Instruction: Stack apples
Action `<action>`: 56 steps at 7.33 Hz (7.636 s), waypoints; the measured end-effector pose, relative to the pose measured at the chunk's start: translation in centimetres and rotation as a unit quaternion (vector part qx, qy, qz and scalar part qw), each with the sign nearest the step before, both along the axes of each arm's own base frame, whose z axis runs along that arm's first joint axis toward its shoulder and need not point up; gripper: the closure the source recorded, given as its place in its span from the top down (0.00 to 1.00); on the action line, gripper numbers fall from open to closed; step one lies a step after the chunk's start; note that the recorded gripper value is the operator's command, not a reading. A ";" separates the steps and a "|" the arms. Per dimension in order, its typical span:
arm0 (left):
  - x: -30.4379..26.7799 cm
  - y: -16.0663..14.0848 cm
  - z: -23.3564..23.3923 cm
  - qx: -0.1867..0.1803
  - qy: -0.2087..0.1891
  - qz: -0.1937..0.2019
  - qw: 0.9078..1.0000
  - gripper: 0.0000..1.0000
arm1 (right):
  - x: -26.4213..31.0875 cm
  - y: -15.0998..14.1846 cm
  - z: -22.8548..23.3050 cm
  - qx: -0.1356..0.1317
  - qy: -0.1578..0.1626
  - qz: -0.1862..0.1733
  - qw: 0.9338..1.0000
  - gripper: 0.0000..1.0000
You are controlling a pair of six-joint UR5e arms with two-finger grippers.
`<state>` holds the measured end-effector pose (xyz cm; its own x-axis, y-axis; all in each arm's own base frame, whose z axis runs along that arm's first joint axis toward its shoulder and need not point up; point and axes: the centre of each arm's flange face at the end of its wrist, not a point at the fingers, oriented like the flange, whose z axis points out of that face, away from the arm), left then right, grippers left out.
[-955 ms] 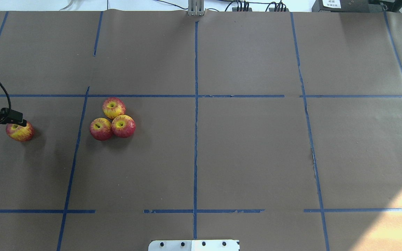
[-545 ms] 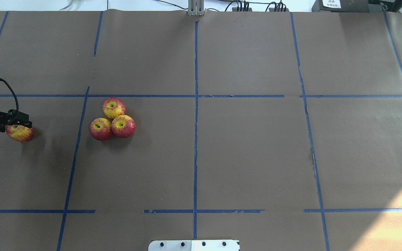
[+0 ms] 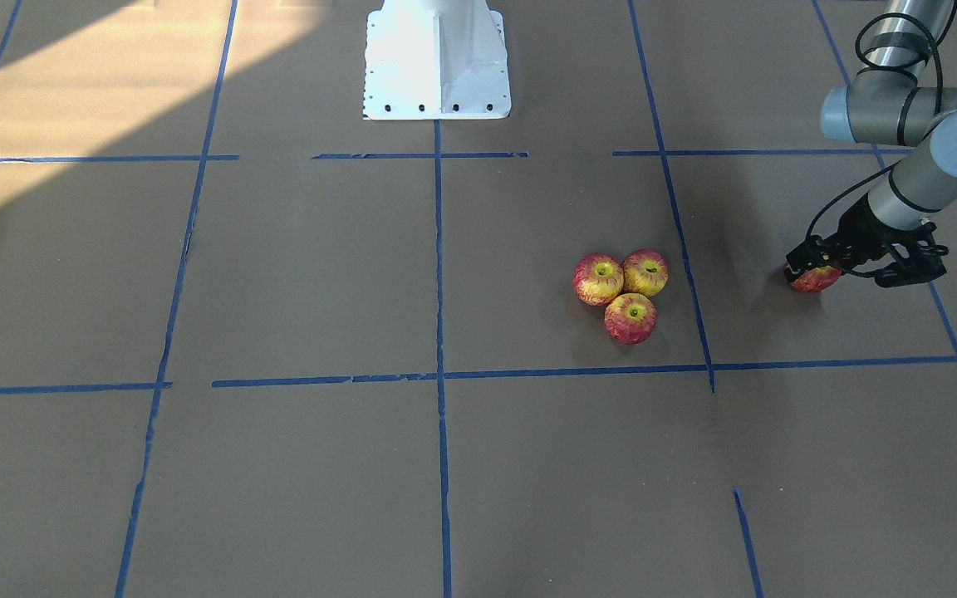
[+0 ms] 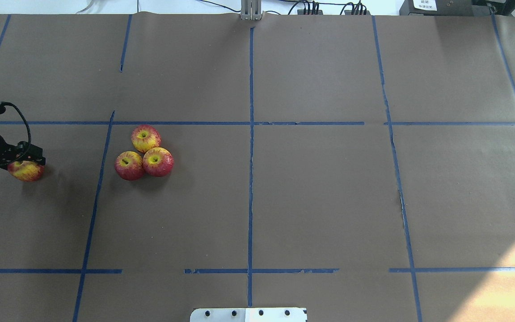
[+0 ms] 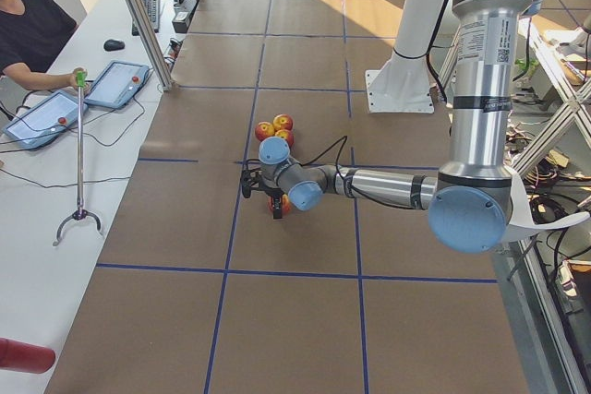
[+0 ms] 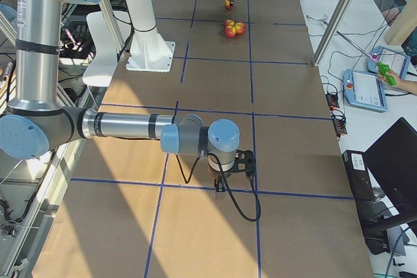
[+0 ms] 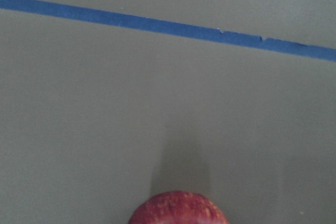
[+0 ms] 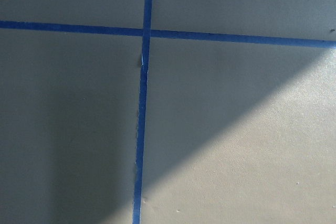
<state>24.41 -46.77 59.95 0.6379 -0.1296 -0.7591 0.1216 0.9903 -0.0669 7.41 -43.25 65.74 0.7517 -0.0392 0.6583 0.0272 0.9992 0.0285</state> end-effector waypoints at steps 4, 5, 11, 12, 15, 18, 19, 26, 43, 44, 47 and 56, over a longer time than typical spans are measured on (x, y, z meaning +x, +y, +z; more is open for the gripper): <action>0.9 0.4 -0.1 0.000 0.000 0.010 1.000 0.00 | 0.0 0.0 0.0 0.000 0.000 0.000 1.000 1.00; 0.7 0.5 -0.9 0.006 0.005 0.010 1.000 0.00 | 0.0 0.0 0.0 0.000 0.000 0.000 1.000 1.00; 4.4 -0.7 -20.3 0.016 0.075 -0.060 0.995 0.00 | 0.0 0.0 0.0 0.000 0.000 0.000 1.000 1.00; 7.3 -1.1 -22.3 0.016 0.075 -0.066 0.995 0.00 | 0.0 0.0 0.0 0.000 0.000 0.000 1.000 1.00; 14.3 -0.8 -25.2 0.004 0.057 -0.051 0.997 0.00 | 0.0 0.0 0.0 0.000 0.000 0.000 1.000 1.00; 15.6 -0.8 -25.9 0.005 0.053 -0.054 0.997 0.00 | 0.0 0.0 0.0 0.000 0.000 0.000 1.000 1.00; 15.6 -0.8 -25.8 0.004 0.052 -0.054 0.997 0.00 | 0.0 0.0 0.0 0.000 0.000 0.000 1.000 1.00; 16.7 -0.2 -25.4 0.001 0.049 -0.045 0.998 1.00 | 0.0 0.0 0.0 0.000 0.000 0.000 1.000 1.00; -28.6 -0.2 2.4 0.148 -0.074 0.075 0.983 1.00 | 0.0 0.0 0.0 0.000 0.000 0.000 1.000 1.00; -31.2 -0.1 3.7 0.136 -0.071 0.083 0.985 1.00 | 0.0 0.0 0.0 0.000 0.000 0.000 1.000 1.00; -34.7 -0.2 5.3 0.084 -0.057 0.095 0.990 1.00 | 0.0 0.0 0.0 0.000 0.000 0.000 1.000 1.00; -34.9 1.3 7.1 0.082 -0.054 0.098 0.990 1.00 | 0.0 0.0 0.0 0.000 0.000 0.000 1.000 1.00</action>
<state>-10.48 -45.52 67.07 0.7170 0.1230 -0.6862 -0.0757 0.9922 0.0987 7.41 -43.25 65.73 0.7517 -0.0394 0.6583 0.0272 0.9992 0.0287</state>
